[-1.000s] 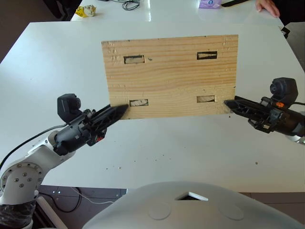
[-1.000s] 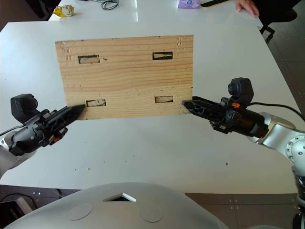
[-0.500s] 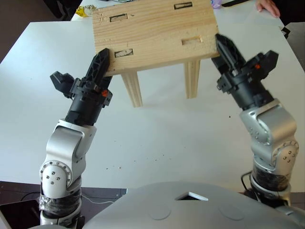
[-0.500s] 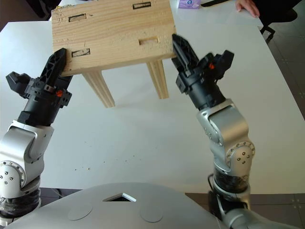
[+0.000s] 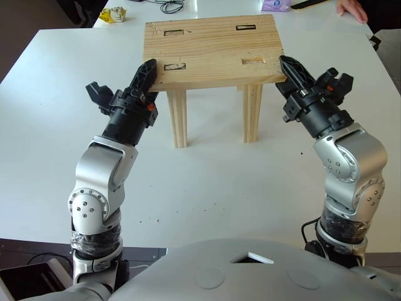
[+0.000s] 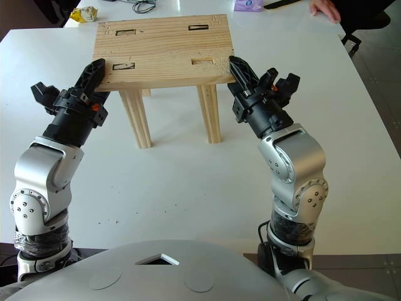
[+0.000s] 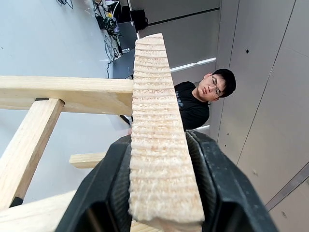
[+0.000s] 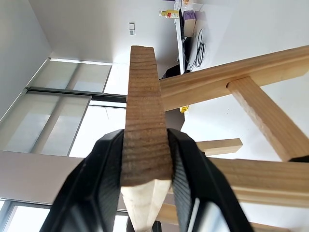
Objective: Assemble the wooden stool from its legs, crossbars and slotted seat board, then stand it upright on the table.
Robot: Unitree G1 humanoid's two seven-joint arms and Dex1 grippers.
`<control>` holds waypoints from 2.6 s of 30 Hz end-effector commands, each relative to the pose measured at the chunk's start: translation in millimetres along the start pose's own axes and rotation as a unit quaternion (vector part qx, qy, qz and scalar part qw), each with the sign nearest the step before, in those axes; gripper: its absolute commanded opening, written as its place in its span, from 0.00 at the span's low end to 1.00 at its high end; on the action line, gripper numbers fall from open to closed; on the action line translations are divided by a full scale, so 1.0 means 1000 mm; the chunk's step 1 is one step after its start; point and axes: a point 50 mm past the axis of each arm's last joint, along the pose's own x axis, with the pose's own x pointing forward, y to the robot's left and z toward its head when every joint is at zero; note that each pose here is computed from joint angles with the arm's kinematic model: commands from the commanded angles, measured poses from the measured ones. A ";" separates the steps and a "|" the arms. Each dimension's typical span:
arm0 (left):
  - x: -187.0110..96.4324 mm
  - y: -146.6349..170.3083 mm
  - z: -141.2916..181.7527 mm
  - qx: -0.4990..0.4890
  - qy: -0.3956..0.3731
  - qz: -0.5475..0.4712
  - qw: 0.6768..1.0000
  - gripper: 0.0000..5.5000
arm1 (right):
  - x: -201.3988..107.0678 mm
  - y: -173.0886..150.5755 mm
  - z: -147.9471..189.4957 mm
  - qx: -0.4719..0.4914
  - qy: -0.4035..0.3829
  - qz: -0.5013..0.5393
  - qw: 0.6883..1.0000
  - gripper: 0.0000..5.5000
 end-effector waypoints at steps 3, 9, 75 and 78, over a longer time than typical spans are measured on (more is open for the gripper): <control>-0.006 0.026 0.014 0.071 -0.051 0.080 0.993 0.26 | -0.005 -0.023 0.007 -0.007 -0.005 -0.083 0.997 0.24; -0.009 0.021 0.020 0.082 -0.077 0.062 0.992 0.39 | -0.008 -0.019 0.009 -0.035 0.002 -0.052 0.998 0.36; 0.074 0.038 0.087 0.606 -0.285 0.219 0.710 0.88 | 0.091 -0.057 0.071 -0.699 -0.305 -0.183 0.621 0.86; 0.072 0.035 0.093 0.615 -0.290 0.220 0.699 0.88 | 0.086 -0.054 0.072 -0.701 -0.313 -0.184 0.614 0.86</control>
